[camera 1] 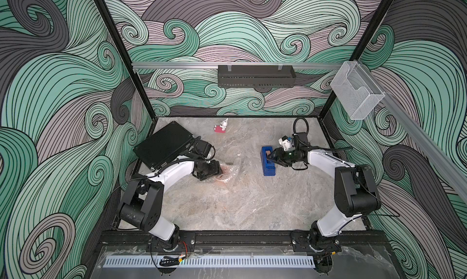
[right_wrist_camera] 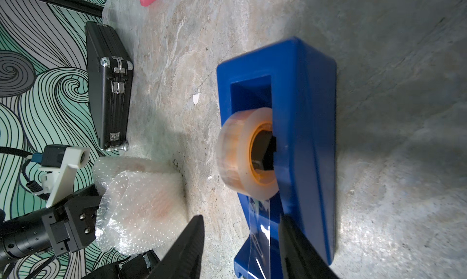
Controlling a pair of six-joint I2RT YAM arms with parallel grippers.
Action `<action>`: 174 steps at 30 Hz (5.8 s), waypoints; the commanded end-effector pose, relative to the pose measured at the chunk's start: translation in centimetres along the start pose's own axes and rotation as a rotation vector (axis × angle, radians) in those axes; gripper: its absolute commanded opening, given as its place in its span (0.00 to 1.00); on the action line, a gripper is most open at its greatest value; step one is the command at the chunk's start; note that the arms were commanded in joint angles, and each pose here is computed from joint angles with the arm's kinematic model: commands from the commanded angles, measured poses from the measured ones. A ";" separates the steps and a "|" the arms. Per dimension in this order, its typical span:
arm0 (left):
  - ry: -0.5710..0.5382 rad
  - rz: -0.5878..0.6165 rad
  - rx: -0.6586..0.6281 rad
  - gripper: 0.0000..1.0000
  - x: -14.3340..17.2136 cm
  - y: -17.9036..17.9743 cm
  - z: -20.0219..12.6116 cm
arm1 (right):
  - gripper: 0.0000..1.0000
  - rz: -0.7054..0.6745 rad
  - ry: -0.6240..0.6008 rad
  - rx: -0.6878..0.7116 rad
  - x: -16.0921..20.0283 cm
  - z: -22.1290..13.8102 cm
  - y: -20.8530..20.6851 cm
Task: Wrap mugs in bubble wrap
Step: Tear off the tape using the Tape Cutter, then stick the tape on the bubble wrap.
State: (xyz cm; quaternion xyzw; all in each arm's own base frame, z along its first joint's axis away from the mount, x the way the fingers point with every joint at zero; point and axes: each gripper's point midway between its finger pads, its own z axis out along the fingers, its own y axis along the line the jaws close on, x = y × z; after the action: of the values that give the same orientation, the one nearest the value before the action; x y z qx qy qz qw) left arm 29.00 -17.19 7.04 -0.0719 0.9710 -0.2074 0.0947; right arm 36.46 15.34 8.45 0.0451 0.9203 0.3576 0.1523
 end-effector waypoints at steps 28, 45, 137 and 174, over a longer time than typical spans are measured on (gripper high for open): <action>0.005 0.003 0.011 0.69 0.4 -0.1 -0.6 | 0.28 0.090 0.013 -0.084 0.6 1.6 -0.5; 0.006 0.003 0.013 0.69 0.5 -0.1 -0.5 | 0.02 0.123 -0.012 -0.136 0.1 0.8 -0.2; 0.036 -0.015 0.032 0.69 2.2 1.0 1.7 | 0.00 0.629 0.138 0.263 17.7 -4.0 -4.4; 0.015 -0.020 0.069 0.69 2.1 0.1 0.6 | 0.00 0.166 -0.016 -0.339 9.6 3.6 24.8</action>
State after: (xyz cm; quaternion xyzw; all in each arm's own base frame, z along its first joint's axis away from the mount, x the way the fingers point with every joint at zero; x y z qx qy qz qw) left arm 28.35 -17.73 6.16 -0.0740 0.9624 -0.2396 0.1049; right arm 26.42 35.66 18.55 0.0851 0.8617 0.4867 0.1159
